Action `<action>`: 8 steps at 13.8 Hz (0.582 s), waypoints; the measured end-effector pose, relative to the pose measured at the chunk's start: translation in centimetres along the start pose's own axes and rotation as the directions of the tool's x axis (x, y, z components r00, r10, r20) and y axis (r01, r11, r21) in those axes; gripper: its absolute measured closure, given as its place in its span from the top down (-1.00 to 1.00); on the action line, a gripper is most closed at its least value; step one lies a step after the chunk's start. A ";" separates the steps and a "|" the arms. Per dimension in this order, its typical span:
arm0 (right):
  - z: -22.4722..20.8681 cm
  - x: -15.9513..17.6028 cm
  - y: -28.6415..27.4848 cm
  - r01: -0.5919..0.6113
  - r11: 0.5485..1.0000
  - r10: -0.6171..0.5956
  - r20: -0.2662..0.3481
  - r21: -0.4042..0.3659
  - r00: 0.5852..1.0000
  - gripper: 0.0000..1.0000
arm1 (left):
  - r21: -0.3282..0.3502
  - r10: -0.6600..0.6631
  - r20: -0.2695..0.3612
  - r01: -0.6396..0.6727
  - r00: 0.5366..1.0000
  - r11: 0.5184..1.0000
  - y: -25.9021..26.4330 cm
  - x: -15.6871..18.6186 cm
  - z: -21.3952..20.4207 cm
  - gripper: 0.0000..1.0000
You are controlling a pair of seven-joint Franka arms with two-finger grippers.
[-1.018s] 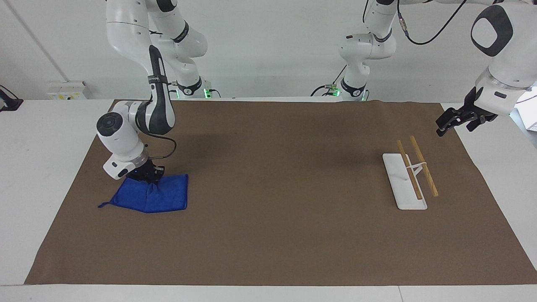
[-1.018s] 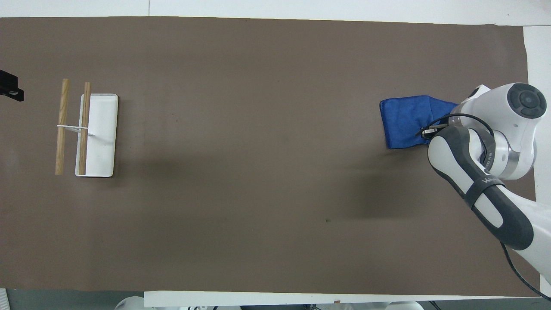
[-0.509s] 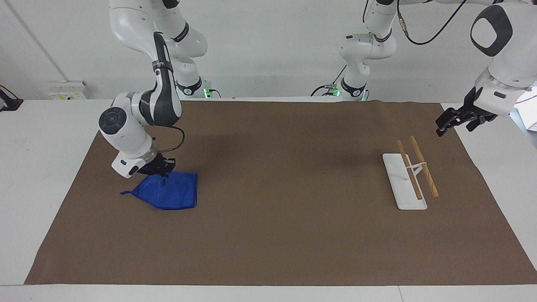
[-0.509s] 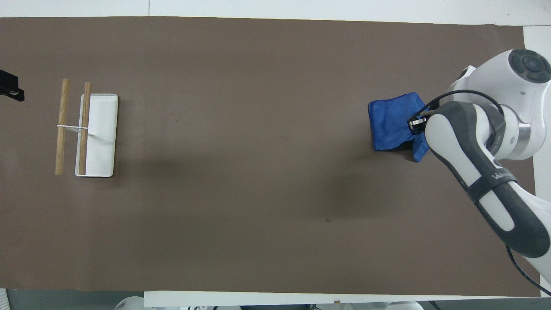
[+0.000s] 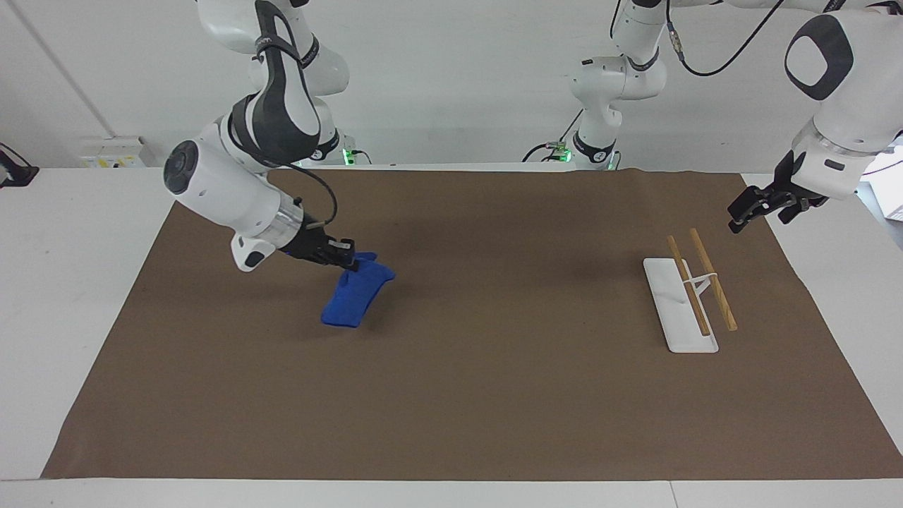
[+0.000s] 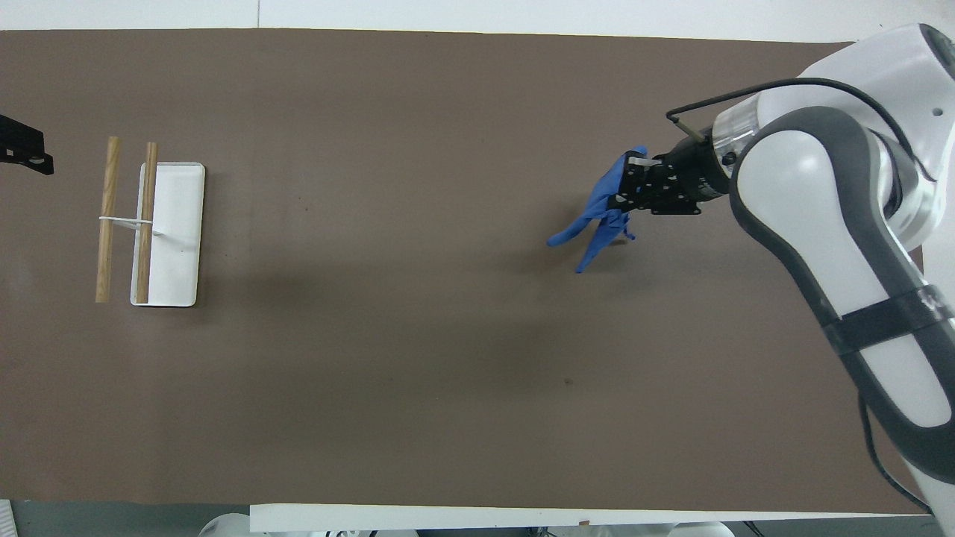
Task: Right arm passes towel to left arm to hang
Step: 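Lift the towel with the right gripper while the left gripper reaches over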
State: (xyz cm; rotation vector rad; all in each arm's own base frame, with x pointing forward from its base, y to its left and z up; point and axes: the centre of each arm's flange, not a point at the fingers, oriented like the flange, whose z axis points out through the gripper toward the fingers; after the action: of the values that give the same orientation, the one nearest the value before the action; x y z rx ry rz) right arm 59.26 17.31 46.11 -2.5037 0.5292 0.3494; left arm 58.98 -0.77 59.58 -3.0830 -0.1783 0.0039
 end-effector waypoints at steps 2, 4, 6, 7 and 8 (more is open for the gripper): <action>2.3 -2.5 -3.6 -0.124 0.990 0.122 0.039 0.062 0.992 -0.88 | -0.006 -0.065 -0.021 0.065 0.998 0.998 0.5 0.0 0.4 1.00; 3.7 -4.1 -5.8 -0.239 0.964 0.228 0.099 0.120 0.969 -0.88 | -0.023 -0.159 -0.046 0.158 0.986 0.987 2.6 -0.1 0.6 1.00; 4.5 -5.2 -7.4 -0.343 0.923 0.317 0.158 0.174 0.935 -0.88 | -0.052 -0.279 -0.068 0.276 0.958 0.960 6.6 -0.5 1.2 1.00; 5.0 -5.9 -8.4 -0.385 0.902 0.354 0.175 0.196 0.919 -0.88 | -0.068 -0.334 -0.072 0.329 0.940 0.942 9.1 -1.0 1.6 1.00; 5.8 -6.7 -9.6 -0.421 0.880 0.386 0.183 0.220 0.904 -0.88 | -0.083 -0.390 -0.070 0.384 0.918 0.919 11.8 -1.7 1.9 1.00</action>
State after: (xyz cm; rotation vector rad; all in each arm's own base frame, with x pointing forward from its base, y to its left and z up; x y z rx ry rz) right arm 56.71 29.92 48.20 -2.0917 0.9816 0.5649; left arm 58.60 -12.55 57.08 -3.0448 -0.7967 -0.1522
